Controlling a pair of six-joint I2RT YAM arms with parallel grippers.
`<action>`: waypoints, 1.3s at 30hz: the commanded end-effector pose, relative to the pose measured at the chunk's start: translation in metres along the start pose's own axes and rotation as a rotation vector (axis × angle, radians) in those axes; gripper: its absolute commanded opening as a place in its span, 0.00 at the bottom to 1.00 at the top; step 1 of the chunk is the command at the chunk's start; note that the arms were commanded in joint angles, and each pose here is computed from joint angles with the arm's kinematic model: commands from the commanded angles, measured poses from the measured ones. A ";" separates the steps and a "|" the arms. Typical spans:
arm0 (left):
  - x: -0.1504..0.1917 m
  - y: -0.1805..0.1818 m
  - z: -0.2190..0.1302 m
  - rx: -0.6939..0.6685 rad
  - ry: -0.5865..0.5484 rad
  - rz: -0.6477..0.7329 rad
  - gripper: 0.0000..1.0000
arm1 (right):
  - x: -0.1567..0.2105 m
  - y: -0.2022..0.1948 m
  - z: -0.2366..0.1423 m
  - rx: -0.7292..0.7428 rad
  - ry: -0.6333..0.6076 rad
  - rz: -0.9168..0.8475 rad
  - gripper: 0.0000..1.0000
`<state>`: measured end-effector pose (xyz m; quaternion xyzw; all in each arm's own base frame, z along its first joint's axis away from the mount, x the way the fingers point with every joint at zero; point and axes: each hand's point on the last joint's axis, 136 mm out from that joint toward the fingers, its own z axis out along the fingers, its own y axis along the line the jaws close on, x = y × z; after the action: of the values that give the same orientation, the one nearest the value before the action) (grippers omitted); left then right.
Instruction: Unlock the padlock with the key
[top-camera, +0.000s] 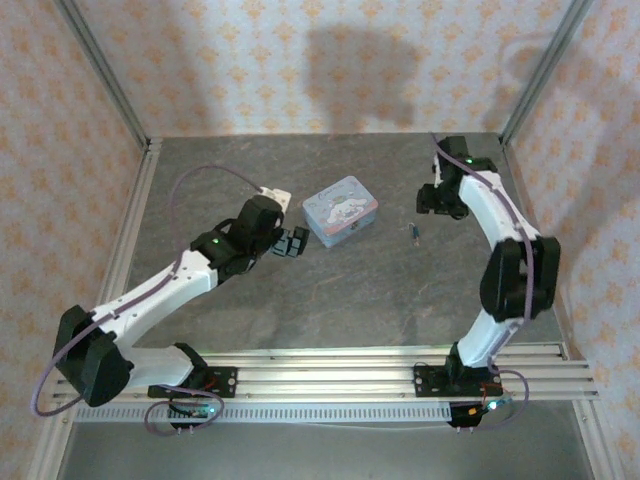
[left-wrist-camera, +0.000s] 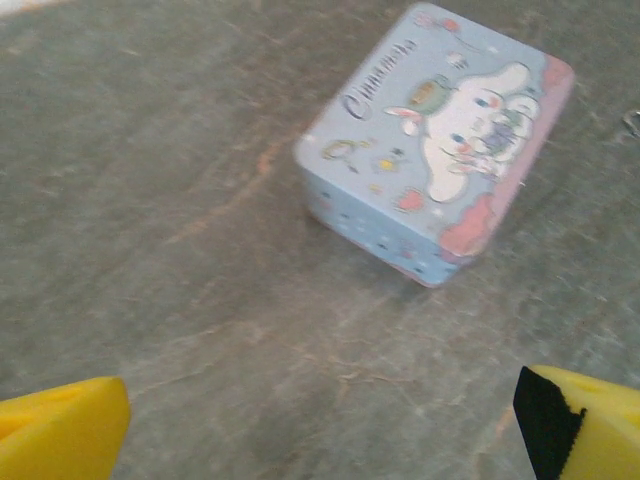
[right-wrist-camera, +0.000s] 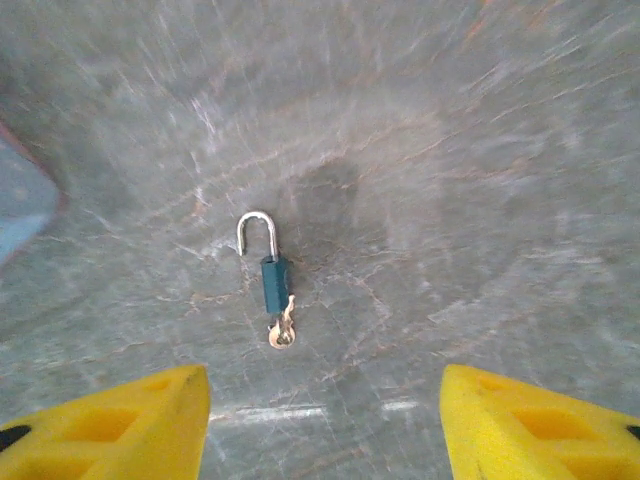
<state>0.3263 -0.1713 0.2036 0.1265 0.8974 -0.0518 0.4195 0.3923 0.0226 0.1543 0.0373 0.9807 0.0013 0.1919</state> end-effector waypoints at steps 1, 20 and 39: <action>-0.026 0.039 -0.028 -0.133 -0.072 0.016 1.00 | 0.003 -0.019 -0.031 0.073 -0.124 0.016 0.64; 0.062 0.213 -0.010 -0.583 -0.226 -0.290 1.00 | 0.064 -0.079 -0.036 0.194 -0.898 0.332 0.99; 0.075 0.194 0.028 -0.464 -0.398 -0.188 1.00 | 0.046 -0.079 0.004 0.215 -0.974 0.318 0.99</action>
<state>0.3354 0.0261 0.1024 -0.0716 0.8227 0.0977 0.5555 0.3369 -0.0485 0.1135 0.1947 0.7821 -0.0835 0.5860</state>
